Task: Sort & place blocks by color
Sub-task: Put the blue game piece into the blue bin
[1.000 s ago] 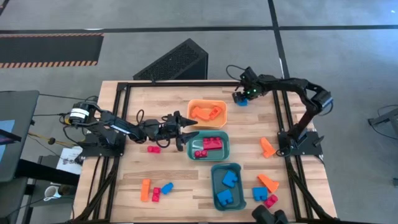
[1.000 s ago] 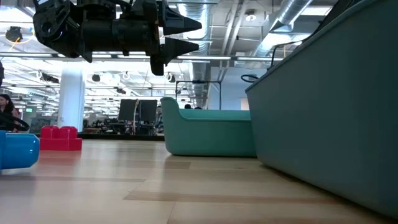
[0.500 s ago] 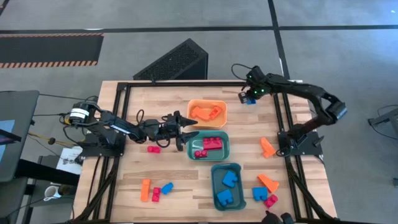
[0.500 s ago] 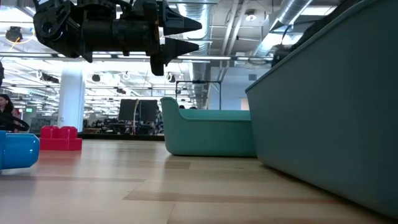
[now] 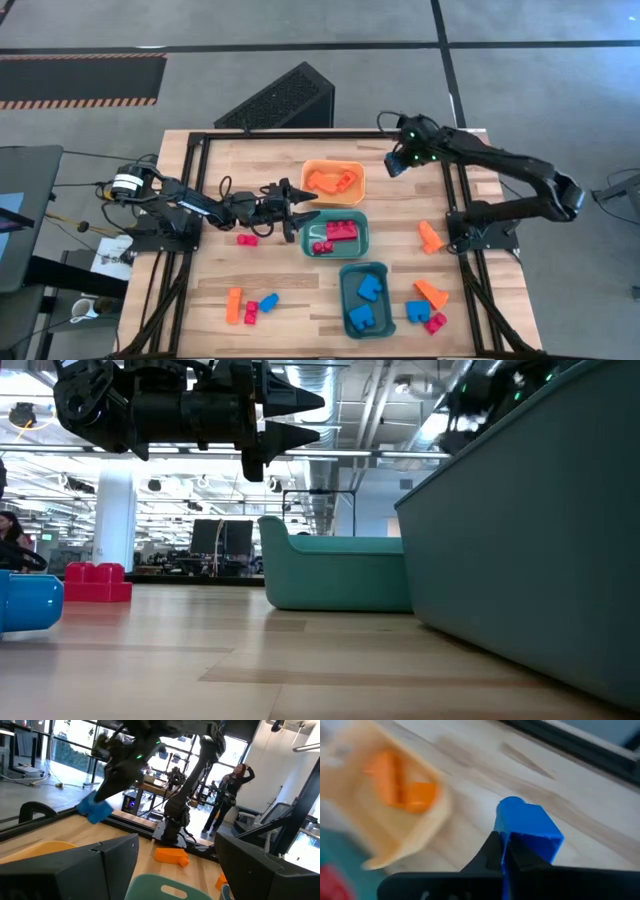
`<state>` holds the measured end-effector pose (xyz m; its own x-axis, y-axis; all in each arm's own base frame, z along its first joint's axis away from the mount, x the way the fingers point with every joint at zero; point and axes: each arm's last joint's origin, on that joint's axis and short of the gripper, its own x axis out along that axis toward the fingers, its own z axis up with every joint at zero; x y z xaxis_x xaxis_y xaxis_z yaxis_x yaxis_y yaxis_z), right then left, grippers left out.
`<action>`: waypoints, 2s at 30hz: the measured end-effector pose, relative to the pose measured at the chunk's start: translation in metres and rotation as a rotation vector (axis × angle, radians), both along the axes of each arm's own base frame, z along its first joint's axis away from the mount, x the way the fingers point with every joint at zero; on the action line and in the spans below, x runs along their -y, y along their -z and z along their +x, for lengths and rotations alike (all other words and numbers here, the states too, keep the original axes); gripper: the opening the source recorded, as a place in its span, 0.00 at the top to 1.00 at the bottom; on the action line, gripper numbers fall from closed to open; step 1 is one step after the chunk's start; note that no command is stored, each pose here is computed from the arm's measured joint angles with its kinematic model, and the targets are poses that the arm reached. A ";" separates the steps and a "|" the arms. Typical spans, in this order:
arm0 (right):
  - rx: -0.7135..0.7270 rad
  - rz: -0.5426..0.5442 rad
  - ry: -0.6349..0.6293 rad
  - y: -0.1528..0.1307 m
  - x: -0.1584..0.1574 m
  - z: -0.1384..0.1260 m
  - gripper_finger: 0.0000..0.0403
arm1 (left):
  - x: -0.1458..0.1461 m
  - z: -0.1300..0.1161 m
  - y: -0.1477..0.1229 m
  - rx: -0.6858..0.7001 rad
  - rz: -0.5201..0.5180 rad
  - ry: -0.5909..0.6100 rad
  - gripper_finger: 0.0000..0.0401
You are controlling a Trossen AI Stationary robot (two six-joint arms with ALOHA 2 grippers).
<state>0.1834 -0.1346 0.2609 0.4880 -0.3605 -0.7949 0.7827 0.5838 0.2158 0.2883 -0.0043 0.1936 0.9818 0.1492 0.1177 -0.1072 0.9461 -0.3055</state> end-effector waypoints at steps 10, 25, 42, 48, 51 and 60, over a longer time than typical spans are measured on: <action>0.226 -0.001 -0.305 -0.036 -0.090 0.010 0.99 | 0.000 0.000 0.000 -0.001 0.000 0.000 0.38; 0.299 0.052 -0.517 -0.034 -0.196 0.021 1.00 | 0.000 0.000 0.000 -0.003 -0.003 -0.006 0.38; 0.348 0.073 -0.553 -0.035 -0.215 0.023 1.00 | 0.008 0.000 0.002 -0.016 -0.029 0.022 0.38; 0.354 0.090 -0.573 -0.035 -0.222 0.021 1.00 | 0.010 0.000 0.002 -0.012 -0.029 0.029 0.38; 0.353 0.115 -0.583 -0.034 -0.228 0.019 1.00 | 0.010 0.000 0.002 -0.012 -0.029 0.025 0.38; 0.286 0.200 -0.753 -0.008 -0.267 0.038 0.98 | 0.010 0.000 0.002 -0.015 -0.037 0.027 0.38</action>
